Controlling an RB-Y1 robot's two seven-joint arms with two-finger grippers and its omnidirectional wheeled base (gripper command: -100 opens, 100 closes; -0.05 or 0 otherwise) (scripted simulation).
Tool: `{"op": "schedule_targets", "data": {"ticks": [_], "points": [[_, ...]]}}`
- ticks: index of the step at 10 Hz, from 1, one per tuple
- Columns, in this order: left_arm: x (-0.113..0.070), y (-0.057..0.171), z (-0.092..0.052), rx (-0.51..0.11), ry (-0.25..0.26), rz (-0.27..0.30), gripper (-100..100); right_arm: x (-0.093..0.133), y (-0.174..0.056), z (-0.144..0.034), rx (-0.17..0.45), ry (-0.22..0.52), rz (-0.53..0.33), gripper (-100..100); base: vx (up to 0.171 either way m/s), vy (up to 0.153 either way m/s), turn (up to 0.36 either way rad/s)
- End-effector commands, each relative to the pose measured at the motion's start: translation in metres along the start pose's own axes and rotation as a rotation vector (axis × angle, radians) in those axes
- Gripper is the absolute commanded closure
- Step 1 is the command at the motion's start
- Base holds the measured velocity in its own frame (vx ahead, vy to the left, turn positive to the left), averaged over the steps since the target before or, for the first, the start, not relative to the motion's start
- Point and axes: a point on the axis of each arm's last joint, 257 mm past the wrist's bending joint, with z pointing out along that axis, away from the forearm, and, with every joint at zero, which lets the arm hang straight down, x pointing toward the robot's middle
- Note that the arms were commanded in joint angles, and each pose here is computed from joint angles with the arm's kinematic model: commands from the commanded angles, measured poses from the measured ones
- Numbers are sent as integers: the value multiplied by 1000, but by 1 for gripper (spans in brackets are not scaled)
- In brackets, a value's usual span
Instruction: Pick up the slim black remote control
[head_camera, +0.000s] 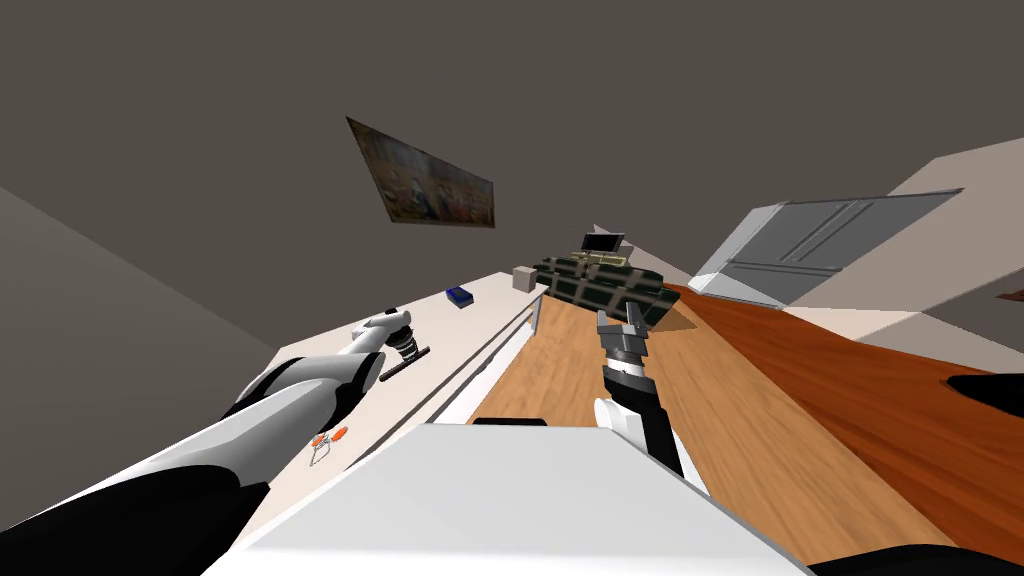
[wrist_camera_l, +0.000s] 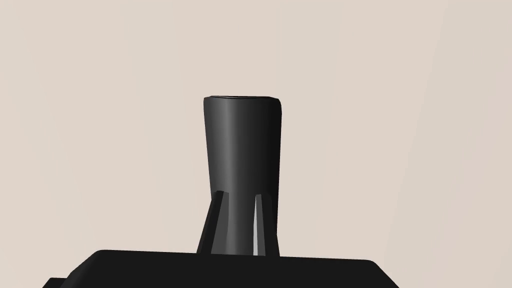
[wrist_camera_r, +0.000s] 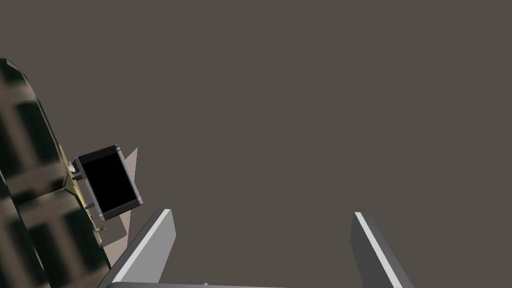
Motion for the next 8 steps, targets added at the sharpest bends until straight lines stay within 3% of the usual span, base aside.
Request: {"op": "schedule_targets", "data": {"ticks": [1,4,7,8], "points": [[-3,-2,-5,2,2,25,100,0,0,0,0,0,0,0,74,-73,199],[-10,-7,-17,2,5,81,100,0,0,0,0,0,0,0,126,-123,213],[-13,-9,-20,3,6,95,100,0,0,0,0,0,0,0,70,-75,98],[-13,-9,-20,2,6,98,0,0,0,0,0,0,0,0,6,-8,-5]]}}
